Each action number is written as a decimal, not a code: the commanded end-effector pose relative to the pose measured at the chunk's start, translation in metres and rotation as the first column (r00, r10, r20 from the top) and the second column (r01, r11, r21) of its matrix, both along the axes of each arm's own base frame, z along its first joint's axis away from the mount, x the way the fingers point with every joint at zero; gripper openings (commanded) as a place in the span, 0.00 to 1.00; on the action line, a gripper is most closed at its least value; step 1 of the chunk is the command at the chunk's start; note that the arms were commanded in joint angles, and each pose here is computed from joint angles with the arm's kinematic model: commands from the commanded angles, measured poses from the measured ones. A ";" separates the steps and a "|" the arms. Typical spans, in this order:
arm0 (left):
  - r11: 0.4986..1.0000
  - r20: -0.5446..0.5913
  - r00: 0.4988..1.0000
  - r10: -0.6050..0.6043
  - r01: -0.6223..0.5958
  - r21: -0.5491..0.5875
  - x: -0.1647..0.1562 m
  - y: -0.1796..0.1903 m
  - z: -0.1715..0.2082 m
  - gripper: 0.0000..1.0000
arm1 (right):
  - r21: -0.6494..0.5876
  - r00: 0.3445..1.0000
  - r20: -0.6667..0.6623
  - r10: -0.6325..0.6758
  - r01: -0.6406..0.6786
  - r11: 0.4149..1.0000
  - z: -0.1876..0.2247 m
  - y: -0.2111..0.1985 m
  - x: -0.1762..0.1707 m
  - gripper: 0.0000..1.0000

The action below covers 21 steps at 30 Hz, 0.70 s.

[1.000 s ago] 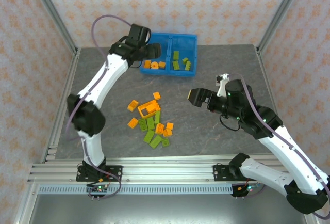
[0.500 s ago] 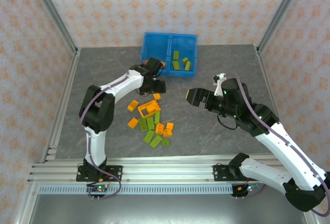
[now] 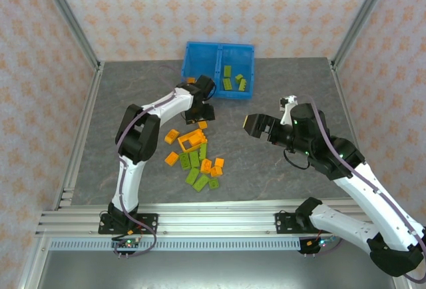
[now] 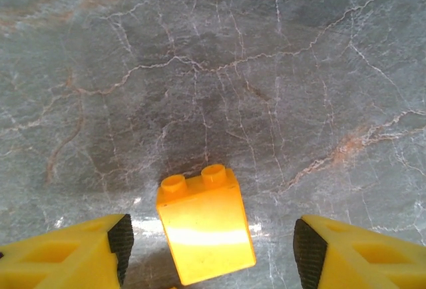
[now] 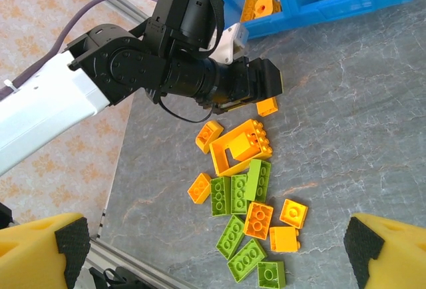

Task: Sort the legos into containers by color

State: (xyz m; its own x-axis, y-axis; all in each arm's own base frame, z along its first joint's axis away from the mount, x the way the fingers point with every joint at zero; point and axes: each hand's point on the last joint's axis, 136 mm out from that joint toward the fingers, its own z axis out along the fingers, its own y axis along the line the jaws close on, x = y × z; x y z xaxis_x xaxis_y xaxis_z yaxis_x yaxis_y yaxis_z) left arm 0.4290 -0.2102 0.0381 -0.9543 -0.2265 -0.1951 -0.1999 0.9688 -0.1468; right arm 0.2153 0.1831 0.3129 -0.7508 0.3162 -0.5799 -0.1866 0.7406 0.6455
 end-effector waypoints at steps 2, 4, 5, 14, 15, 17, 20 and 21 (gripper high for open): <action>0.998 -0.058 0.998 0.017 -0.013 0.066 -0.009 0.010 -0.013 0.63 | -0.015 1.000 -0.011 -0.023 0.023 1.000 -0.005 -0.006 -0.002 0.99; 0.996 -0.065 0.998 0.016 -0.010 0.085 -0.010 0.012 -0.016 0.59 | -0.013 1.000 -0.010 -0.024 0.024 1.000 -0.004 -0.006 -0.003 0.99; 0.996 -0.069 0.998 0.015 -0.008 0.092 -0.010 0.013 -0.018 0.56 | -0.013 1.000 -0.012 -0.025 0.025 1.000 -0.005 -0.007 -0.003 0.99; 0.994 0.035 0.999 -0.005 0.001 0.108 0.002 0.019 0.022 0.29 | -0.013 1.000 -0.010 -0.028 0.028 1.000 -0.004 -0.007 -0.003 0.99; 0.993 0.060 0.998 -0.012 0.005 0.116 0.006 0.020 0.031 0.29 | -0.013 1.000 -0.009 -0.028 0.028 1.000 -0.004 -0.007 -0.003 0.99; 0.991 0.127 0.992 -0.023 0.006 0.136 0.017 0.023 0.058 0.28 | -0.013 1.000 -0.008 -0.027 0.027 1.000 -0.003 -0.007 -0.003 0.99; 0.980 0.247 0.967 -0.061 0.011 0.198 0.039 0.030 0.102 0.27 | -0.013 1.000 -0.005 -0.027 0.027 1.000 -0.003 -0.007 -0.003 0.99; 0.976 0.285 0.956 -0.073 0.009 0.219 0.048 0.031 0.116 0.27 | -0.013 1.000 -0.004 -0.028 0.028 1.000 -0.002 -0.007 -0.003 0.99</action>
